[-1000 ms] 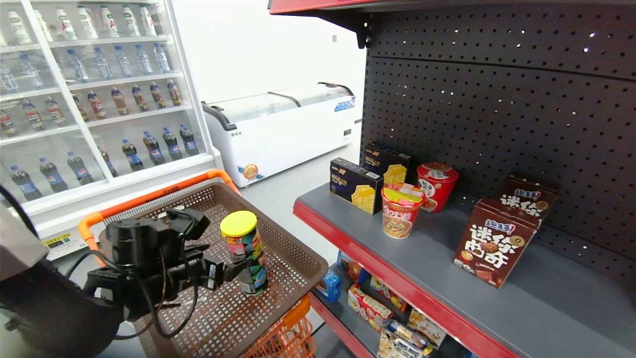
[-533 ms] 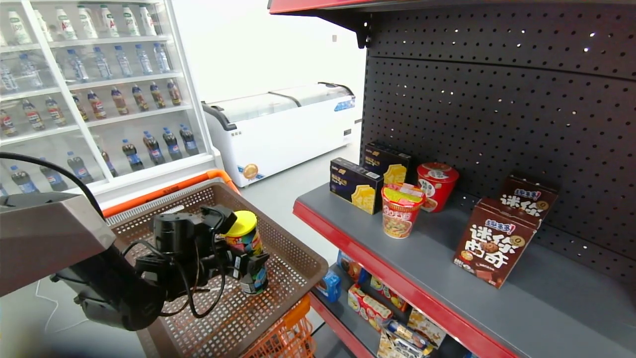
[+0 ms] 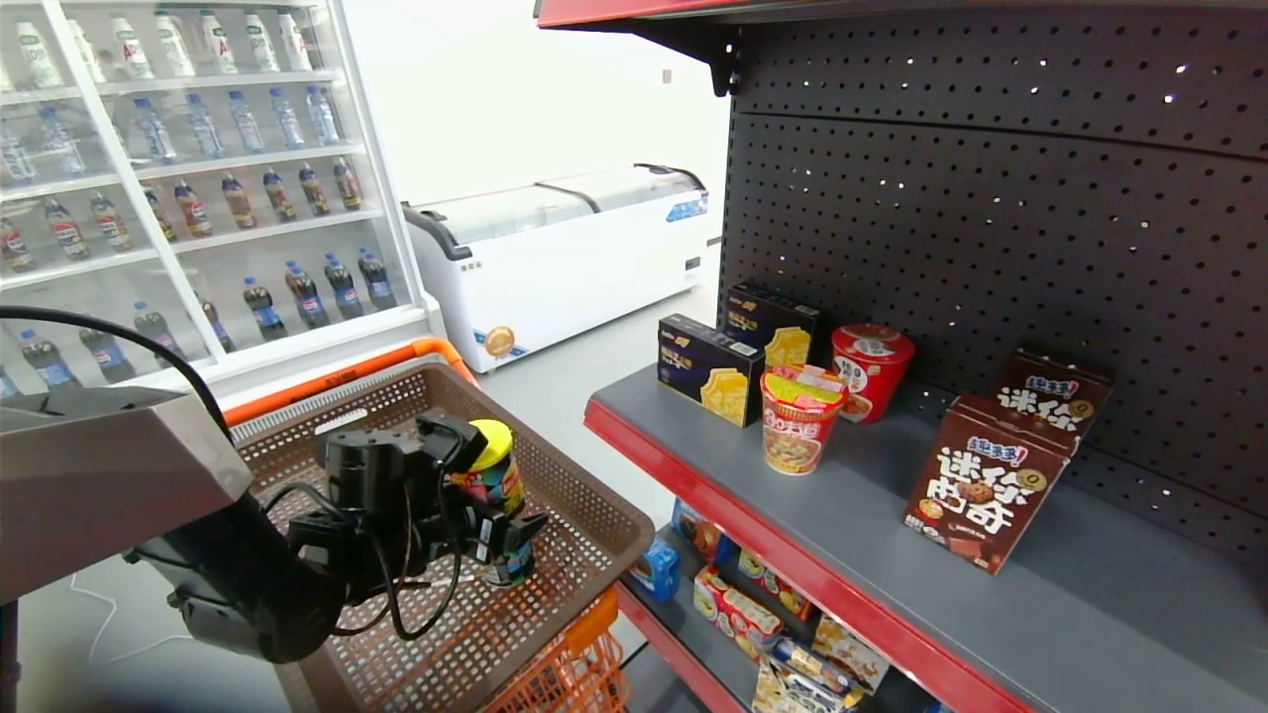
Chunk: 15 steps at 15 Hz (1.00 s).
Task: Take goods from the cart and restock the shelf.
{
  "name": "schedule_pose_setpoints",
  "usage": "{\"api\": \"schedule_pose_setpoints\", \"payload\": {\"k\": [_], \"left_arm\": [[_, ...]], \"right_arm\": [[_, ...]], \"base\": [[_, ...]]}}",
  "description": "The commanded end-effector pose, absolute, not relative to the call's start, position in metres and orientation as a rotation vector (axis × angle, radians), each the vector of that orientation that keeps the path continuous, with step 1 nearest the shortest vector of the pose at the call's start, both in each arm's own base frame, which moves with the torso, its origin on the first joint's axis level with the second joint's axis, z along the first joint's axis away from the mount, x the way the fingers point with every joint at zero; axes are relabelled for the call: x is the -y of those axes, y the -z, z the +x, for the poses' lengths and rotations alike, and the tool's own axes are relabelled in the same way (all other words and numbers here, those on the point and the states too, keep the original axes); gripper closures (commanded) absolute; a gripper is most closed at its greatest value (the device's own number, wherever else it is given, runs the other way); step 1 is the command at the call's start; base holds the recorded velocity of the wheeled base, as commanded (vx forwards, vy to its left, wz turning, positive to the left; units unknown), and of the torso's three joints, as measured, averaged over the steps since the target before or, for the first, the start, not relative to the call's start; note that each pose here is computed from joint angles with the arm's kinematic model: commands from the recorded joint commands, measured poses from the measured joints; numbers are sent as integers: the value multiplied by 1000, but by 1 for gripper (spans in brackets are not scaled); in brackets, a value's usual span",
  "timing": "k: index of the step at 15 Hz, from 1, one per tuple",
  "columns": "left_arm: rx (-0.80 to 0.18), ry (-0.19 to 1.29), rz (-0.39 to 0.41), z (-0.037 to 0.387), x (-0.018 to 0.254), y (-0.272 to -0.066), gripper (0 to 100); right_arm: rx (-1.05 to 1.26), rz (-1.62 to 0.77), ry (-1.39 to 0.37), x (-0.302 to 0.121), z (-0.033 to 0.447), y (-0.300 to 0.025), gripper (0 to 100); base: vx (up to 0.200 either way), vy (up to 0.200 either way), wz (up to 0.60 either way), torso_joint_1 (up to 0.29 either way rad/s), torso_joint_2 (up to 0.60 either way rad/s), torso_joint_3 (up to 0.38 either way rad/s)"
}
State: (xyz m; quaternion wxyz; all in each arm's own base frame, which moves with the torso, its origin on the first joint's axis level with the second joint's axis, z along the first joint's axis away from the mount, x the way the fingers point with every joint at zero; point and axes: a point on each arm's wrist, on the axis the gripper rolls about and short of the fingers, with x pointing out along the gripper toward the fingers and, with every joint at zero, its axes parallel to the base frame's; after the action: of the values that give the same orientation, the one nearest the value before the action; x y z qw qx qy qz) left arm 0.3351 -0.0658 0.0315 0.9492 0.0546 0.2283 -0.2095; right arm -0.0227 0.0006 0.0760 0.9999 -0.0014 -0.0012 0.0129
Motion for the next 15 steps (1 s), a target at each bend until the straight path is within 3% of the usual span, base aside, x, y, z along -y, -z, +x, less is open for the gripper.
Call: {"api": "schedule_pose_setpoints", "payload": {"k": [1,2,6,8,13,14,15], "left_arm": [[-462,415,98,335,63,-33,0],[-457,410,92,337,61,-34,100],[-449,353,109,336,60,-37,100],[-389,347,109,328,60,-54,100],[-298,279,8,276,49,-142,100],[-299,273,1,249,43,-165,100],[-324,271,2,231,40,-173,100]], "right_arm": [[2,-3,-26,-1,-23,-76,0],[2,-3,-26,-1,-23,-76,0],[2,-3,-26,-1,-23,-76,0],[2,-3,-26,-1,-23,-76,0],[2,-3,-26,-1,-23,-76,0],[2,-3,-26,-1,-23,-76,0],[2,-3,-26,-1,-23,-76,0]], "base": [[0,0,0,0,0,0],[0,0,0,0,0,0],[0,0,0,0,0,0],[0,0,0,0,0,0],[0,0,0,0,0,0],[0,0,0,0,0,0],[0,0,0,0,0,0]]}}
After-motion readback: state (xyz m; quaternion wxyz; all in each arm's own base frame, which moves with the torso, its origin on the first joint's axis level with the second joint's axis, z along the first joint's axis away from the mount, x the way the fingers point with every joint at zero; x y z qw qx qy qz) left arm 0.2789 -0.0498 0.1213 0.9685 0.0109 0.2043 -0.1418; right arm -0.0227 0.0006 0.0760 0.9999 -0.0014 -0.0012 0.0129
